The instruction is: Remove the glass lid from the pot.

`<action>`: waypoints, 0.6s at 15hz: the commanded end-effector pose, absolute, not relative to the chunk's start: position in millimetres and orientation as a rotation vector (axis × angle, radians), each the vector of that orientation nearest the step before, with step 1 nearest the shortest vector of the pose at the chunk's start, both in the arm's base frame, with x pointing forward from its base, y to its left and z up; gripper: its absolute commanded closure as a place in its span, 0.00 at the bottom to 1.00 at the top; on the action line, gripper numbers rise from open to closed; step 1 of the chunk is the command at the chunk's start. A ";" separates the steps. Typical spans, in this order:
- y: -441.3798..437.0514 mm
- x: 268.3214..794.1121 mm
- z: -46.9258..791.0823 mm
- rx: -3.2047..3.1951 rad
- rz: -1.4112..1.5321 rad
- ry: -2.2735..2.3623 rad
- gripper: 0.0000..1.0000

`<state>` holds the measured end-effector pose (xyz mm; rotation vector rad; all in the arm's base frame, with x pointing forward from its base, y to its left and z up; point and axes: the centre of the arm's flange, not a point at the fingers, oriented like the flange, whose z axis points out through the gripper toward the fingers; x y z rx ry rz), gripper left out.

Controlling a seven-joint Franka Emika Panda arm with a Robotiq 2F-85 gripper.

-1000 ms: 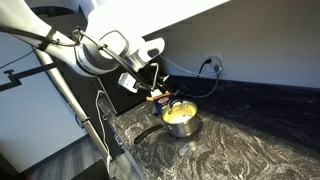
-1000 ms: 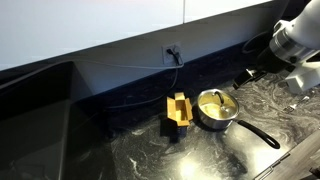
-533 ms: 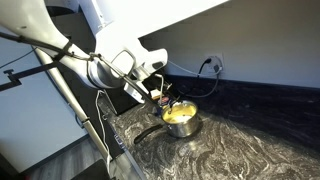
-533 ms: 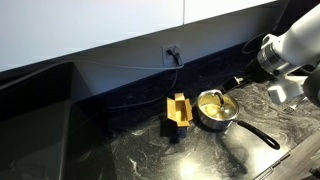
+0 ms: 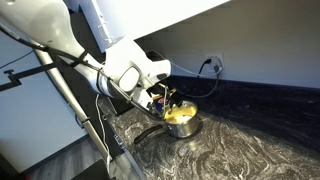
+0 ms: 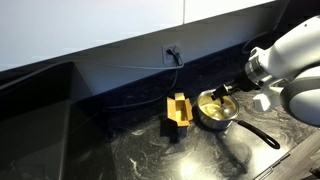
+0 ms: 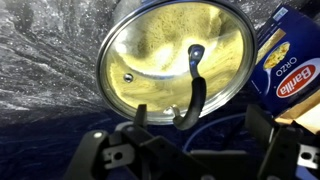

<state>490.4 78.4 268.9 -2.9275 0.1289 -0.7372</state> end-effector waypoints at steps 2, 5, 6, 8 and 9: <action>85.9 502.2 266.1 -2.907 -0.755 0.136 0.00; 86.7 506.7 266.6 -2.904 -0.759 0.143 0.32; 86.5 507.7 266.9 -2.904 -0.760 0.146 0.42; 86.7 510.3 267.3 -2.902 -0.762 0.150 0.58; 86.8 511.5 267.1 -2.901 -0.762 0.151 0.65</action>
